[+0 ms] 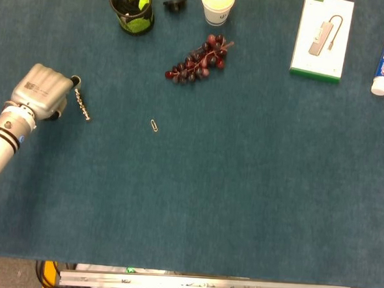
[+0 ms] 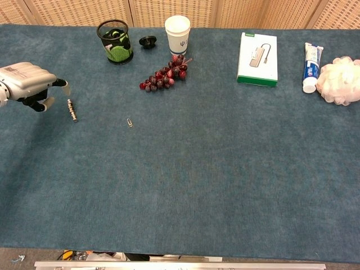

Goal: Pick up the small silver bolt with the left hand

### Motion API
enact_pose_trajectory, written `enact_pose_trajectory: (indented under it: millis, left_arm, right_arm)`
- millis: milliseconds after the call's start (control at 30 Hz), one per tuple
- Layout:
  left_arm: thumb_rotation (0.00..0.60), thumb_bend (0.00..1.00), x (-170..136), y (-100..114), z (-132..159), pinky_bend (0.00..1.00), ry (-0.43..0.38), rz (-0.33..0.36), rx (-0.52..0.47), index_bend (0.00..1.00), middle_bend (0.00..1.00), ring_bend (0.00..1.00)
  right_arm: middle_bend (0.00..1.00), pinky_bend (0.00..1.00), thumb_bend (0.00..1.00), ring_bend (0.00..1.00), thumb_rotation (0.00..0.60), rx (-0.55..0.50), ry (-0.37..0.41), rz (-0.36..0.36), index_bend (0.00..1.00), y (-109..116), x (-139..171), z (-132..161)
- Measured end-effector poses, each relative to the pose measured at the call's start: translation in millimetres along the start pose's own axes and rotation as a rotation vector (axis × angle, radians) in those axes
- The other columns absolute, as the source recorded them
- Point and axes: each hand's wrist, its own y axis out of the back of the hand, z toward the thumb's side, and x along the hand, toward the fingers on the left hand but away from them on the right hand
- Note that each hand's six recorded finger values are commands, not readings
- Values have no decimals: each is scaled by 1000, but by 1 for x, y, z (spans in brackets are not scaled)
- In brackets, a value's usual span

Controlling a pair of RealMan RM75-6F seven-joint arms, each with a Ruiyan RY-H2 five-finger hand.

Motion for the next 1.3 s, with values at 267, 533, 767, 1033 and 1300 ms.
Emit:
enact_pose_trajectory:
  millis: [267,533,767,1033,1300]
  left_arm:
    - [600,580,9,-3,9,642,-1,-16,9,248,990,898]
    - [600,580,12,-8,11,646,6,-40,26,249,990,898]
    - [600,580,11,-17,10,651,23,-78,40,252,991,900]
    - [600,580,-2,-27,5,657,40,-109,33,252,991,901]
    - [600,580,-21,-38,2,660,52,-125,-19,252,991,901]
  right_arm:
    - [539,481,267,521,600,-3,-19,-4,440,1,4,-7]
    - [539,481,267,521,600,-5,-27,-3,440,0,6,-11]
    - [539,481,267,521,600,-11,-30,-3,440,-2,7,-12]
    - [539,481,267,521,600,-14,-26,-7,440,-2,7,-11]
    - [539,481,268,521,600,-17,-23,-6,440,-2,7,-10]
